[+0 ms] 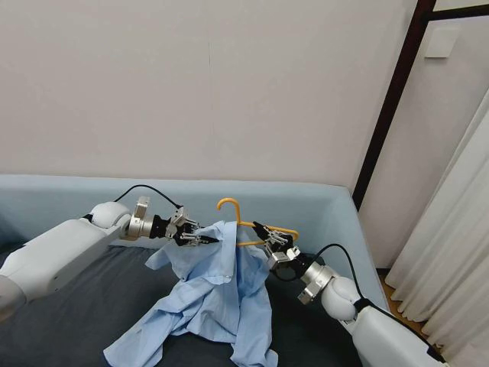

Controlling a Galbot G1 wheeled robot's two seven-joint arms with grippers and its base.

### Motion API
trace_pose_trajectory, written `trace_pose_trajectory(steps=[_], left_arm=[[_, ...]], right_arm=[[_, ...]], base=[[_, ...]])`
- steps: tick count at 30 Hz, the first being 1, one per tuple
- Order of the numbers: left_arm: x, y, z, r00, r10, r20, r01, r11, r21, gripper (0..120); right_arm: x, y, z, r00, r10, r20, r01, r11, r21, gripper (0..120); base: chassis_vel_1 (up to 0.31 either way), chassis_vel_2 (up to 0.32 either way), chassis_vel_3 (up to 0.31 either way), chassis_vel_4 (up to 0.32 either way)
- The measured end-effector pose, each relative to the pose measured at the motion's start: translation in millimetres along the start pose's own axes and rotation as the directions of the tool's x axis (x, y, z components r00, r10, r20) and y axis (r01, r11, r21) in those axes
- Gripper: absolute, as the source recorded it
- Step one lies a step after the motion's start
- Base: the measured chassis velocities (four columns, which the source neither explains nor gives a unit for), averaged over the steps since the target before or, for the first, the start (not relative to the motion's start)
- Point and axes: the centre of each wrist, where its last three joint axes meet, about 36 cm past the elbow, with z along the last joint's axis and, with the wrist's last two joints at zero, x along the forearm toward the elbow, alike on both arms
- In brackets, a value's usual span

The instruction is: Pick up the clothes from the sofa and hang them on the clothes hanger.

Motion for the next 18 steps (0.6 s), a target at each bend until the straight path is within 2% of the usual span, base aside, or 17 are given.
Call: trace_pose_trajectory(steps=[12, 16, 18], left_arm=[[6, -4, 4, 1.0, -0.017, 0.0, 0.017, 1.0, -0.024, 5], [6, -6, 4, 0.999, -0.035, 0.008, 0.036, 0.998, -0.049, 5], [8, -7, 5, 0.999, -0.051, 0.017, 0.052, 0.997, -0.053, 5]], right_arm=[[-3, 5, -7, 1.0, 0.013, -0.009, -0.013, 1.0, -0.023, 4], [2, 11, -18, 0.999, 0.022, -0.041, -0.025, 0.997, -0.079, 4], [7, 14, -31, 0.996, 0.039, -0.077, -0.05, 0.989, -0.136, 11]], base=[[0.0, 0.0, 0.0, 0.0], [0.0, 0.0, 0.0, 0.0], [0.0, 0.0, 0.0, 0.0]])
